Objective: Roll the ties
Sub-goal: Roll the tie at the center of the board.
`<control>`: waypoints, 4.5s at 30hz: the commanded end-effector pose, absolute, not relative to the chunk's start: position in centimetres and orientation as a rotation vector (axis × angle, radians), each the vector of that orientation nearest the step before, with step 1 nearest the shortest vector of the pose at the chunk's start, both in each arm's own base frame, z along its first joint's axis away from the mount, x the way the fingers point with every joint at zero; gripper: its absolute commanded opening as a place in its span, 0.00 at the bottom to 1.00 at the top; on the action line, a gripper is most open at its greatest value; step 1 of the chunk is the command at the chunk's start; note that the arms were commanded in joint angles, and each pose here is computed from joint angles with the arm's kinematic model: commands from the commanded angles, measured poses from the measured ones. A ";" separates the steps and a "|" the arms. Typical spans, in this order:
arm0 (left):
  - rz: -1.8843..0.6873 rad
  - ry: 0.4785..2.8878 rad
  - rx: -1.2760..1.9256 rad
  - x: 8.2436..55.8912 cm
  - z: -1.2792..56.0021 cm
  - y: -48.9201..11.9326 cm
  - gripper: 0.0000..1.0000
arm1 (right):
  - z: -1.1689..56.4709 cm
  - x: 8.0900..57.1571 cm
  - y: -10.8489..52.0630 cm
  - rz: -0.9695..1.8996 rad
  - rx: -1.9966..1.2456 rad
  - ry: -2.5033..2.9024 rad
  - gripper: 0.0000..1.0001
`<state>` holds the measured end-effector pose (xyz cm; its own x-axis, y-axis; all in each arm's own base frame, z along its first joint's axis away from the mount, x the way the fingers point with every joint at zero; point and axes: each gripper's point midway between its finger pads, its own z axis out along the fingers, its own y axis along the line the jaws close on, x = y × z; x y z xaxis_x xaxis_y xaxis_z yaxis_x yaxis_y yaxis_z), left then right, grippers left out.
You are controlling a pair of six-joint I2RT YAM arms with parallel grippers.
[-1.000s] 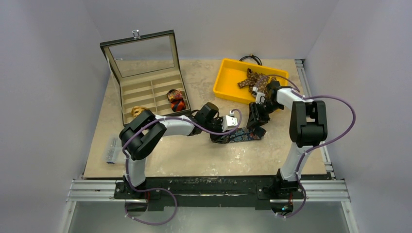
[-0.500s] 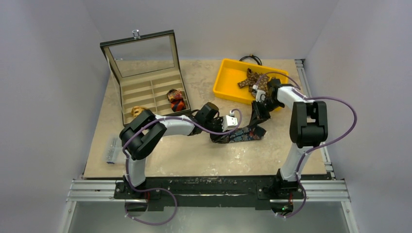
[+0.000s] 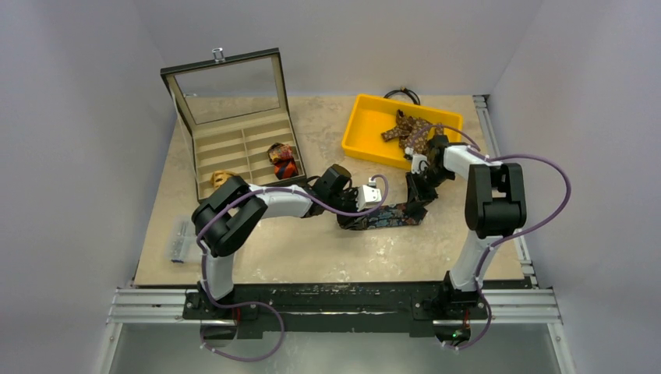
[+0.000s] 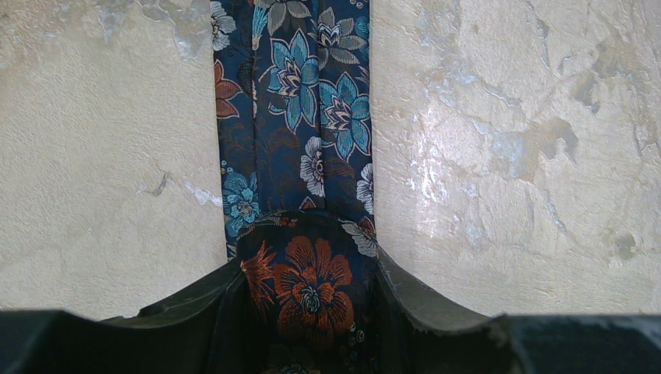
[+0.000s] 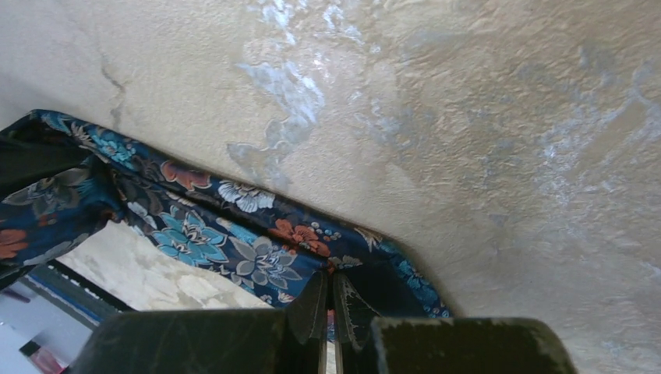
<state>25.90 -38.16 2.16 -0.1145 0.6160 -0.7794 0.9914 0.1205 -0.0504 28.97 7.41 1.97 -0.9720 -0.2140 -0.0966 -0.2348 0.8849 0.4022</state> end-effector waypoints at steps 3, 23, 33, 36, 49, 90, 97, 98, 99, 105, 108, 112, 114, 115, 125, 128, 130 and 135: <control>-0.691 2.087 1.583 24.2 -2.9 -33.8 0.29 | 0.0 30.6 5.0 0.438 -0.395 2.989 0.00; -0.687 1.967 1.468 26.5 2.2 -35.7 0.26 | -1.7 33.6 2.5 0.210 -0.491 2.962 0.00; -0.602 2.071 1.590 25.4 -2.3 -33.4 0.26 | -1.1 36.6 3.5 0.289 -0.564 2.903 0.00; -0.594 2.116 1.592 25.2 -3.1 -33.0 0.26 | 0.5 35.9 4.2 0.359 -0.584 2.886 0.14; -0.555 2.186 1.581 25.2 -4.2 -32.5 0.30 | 11.1 32.8 11.6 1.017 -0.441 2.666 0.69; -0.595 2.145 1.600 24.9 -4.4 -32.9 0.34 | 4.4 28.2 22.0 1.492 -0.282 2.670 0.37; -0.604 2.152 1.557 25.3 -3.9 -33.3 0.51 | 2.1 27.2 20.3 1.374 -0.306 2.793 0.00; -0.620 2.143 1.543 25.4 -3.6 -33.5 0.55 | 1.6 27.3 19.8 1.349 -0.303 2.819 0.00; -0.642 2.123 1.527 25.6 -3.0 -33.8 0.59 | 1.2 27.3 19.4 1.329 -0.306 2.841 0.00; -0.791 1.922 1.466 26.0 1.5 -36.2 0.68 | -0.3 27.2 17.8 1.197 -0.360 2.899 0.00; -0.825 1.865 1.450 26.4 2.7 -36.8 0.69 | -0.6 27.3 17.4 1.143 -0.374 2.910 0.00; -0.849 1.823 1.461 26.6 2.8 -37.4 0.68 | -1.0 27.7 17.0 1.084 -0.384 2.910 0.00; -0.857 1.813 1.471 27.0 2.8 -37.9 0.66 | -1.3 28.1 16.9 1.063 -0.384 2.909 0.00; -0.862 1.812 1.474 27.1 2.7 -38.1 0.64 | -1.5 28.2 16.9 1.062 -0.380 2.914 0.00; -0.919 1.837 1.464 27.3 1.8 -38.9 0.40 | -2.5 29.1 16.6 1.017 -0.389 2.924 0.00; -0.920 1.859 1.456 26.9 1.9 -38.8 0.38 | -2.7 29.0 16.4 0.997 -0.397 2.927 0.00; -0.840 1.887 1.480 26.8 1.3 -38.4 0.32 | -1.9 29.1 17.0 1.052 -0.417 2.902 0.00; -0.655 1.970 1.587 25.6 -1.3 -35.6 0.30 | 2.7 29.7 16.8 1.142 -0.422 2.819 0.22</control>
<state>27.61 -38.25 2.22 -0.1732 0.5886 -0.7896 0.9796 0.1855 -0.0766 27.99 18.91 2.24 -0.9811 -0.1874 -0.0481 -0.1561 0.6200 0.7689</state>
